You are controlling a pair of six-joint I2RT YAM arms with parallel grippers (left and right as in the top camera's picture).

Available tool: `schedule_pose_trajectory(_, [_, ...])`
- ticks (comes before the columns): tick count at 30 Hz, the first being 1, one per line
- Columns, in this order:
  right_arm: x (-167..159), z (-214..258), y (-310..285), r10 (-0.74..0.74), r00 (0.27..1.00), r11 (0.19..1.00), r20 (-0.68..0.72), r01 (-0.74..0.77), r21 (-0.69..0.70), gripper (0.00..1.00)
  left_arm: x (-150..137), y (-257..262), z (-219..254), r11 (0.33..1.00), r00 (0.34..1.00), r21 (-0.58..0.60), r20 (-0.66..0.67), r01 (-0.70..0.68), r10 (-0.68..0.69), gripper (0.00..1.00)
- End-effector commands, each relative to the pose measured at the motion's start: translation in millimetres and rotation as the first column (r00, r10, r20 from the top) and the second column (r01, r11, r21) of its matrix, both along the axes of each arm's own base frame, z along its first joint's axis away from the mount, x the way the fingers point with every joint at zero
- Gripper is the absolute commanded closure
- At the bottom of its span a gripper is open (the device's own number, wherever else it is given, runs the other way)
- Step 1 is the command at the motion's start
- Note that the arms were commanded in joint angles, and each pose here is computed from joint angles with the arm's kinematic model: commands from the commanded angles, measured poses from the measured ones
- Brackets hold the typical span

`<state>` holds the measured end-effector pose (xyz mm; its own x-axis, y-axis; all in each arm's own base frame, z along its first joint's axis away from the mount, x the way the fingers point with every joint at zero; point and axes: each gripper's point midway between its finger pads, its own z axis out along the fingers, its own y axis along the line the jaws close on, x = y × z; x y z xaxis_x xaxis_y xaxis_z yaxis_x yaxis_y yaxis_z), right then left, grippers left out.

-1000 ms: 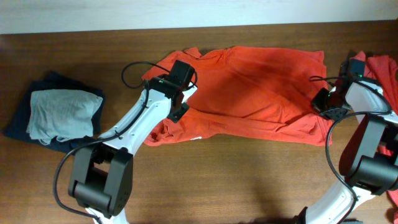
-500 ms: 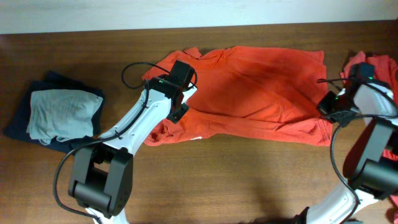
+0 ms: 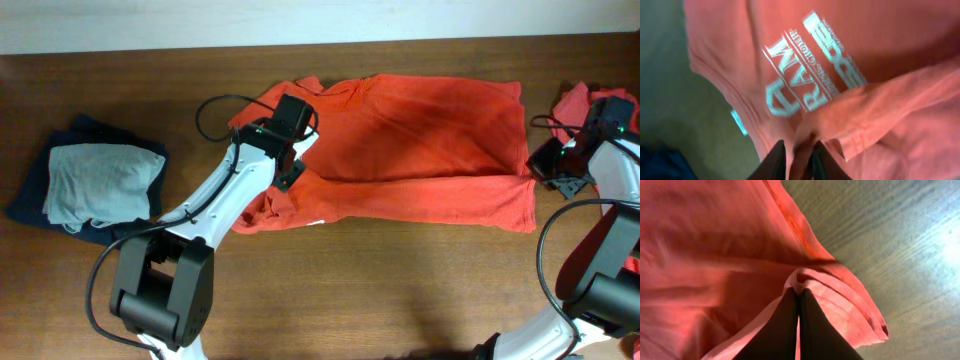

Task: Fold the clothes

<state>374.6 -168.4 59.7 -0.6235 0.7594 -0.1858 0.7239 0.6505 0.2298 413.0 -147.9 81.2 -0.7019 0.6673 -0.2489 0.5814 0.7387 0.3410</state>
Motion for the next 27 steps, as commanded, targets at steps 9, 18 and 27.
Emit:
schedule_pose_trajectory(9, [16, 15, 0, 0.007, 0.998, 1.0, 0.07, -0.005, -0.023, 0.96, 32, 6, 12, 0.997, 0.993, -0.059, 0.106, -0.043, 0.049, 0.71])
schedule_pose_trajectory(18, [11, 15, 0, -0.004, 0.998, 1.0, 0.067, 0.003, 0.018, 0.41, 10, 20, 21, 0.991, 0.991, -0.035, 0.017, -0.132, 0.132, 0.71])
schedule_pose_trajectory(27, [-1, 13, 7, -0.01, 0.999, 0.997, 0.033, 0.007, 0.08, 0.31, -44, -6, 6, 0.994, 0.976, -0.097, -0.215, -0.045, 0.023, 0.6])
